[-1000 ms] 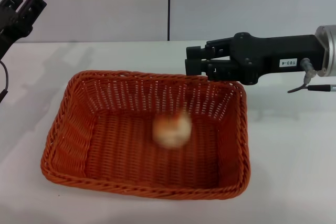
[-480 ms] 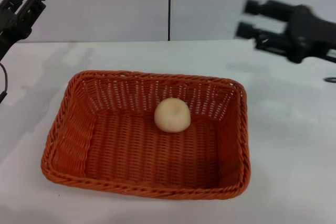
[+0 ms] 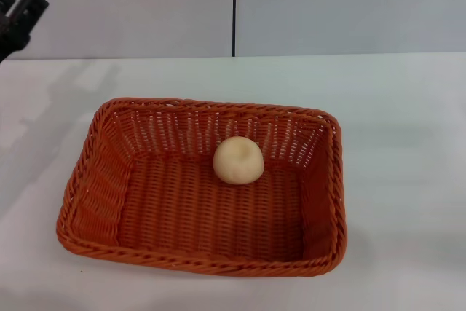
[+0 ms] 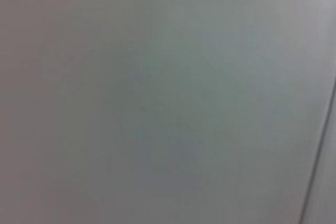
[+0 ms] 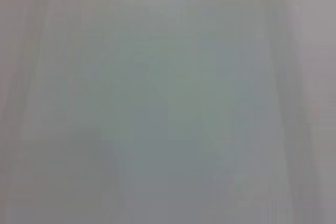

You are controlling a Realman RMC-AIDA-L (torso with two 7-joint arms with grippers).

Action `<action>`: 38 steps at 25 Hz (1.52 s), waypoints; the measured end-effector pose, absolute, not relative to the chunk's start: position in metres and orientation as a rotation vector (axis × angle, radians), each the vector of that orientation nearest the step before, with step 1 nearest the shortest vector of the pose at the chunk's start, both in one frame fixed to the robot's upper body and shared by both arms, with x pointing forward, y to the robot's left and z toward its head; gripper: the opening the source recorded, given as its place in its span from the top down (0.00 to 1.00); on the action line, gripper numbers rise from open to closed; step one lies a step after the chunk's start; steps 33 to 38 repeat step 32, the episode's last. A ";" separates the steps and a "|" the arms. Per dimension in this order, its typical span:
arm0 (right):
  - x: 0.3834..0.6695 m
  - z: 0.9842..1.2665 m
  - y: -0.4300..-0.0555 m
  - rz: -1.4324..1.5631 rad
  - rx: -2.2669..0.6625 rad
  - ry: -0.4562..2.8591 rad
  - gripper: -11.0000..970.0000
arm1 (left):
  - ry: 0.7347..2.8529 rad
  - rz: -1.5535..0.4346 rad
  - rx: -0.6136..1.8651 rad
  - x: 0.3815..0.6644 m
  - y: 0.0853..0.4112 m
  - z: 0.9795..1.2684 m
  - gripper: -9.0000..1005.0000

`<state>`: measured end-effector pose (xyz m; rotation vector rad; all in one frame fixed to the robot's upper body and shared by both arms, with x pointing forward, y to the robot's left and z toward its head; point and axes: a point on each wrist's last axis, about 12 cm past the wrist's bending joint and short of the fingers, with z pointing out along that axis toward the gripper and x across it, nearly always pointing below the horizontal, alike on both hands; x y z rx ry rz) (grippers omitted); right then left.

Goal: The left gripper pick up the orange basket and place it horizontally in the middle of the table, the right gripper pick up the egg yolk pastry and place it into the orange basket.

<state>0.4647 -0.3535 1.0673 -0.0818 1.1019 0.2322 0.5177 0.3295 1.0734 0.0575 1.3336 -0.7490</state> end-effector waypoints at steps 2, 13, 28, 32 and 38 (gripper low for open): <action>0.453 1.064 -0.361 0.098 -0.002 1.067 0.31 | 1.322 -0.724 0.040 0.517 0.333 1.074 0.41; 0.443 1.055 -0.371 -0.006 0.148 1.079 0.31 | 1.282 -0.652 -0.015 0.513 0.344 1.075 0.41; 0.446 1.051 -0.375 -0.024 0.189 1.111 0.31 | 1.241 -0.620 -0.062 0.509 0.352 1.076 0.41; 0.447 1.050 -0.375 -0.023 0.192 1.117 0.31 | 1.240 -0.621 -0.061 0.509 0.351 1.077 0.41; 0.447 1.050 -0.375 -0.023 0.192 1.117 0.31 | 1.240 -0.621 -0.061 0.509 0.351 1.077 0.41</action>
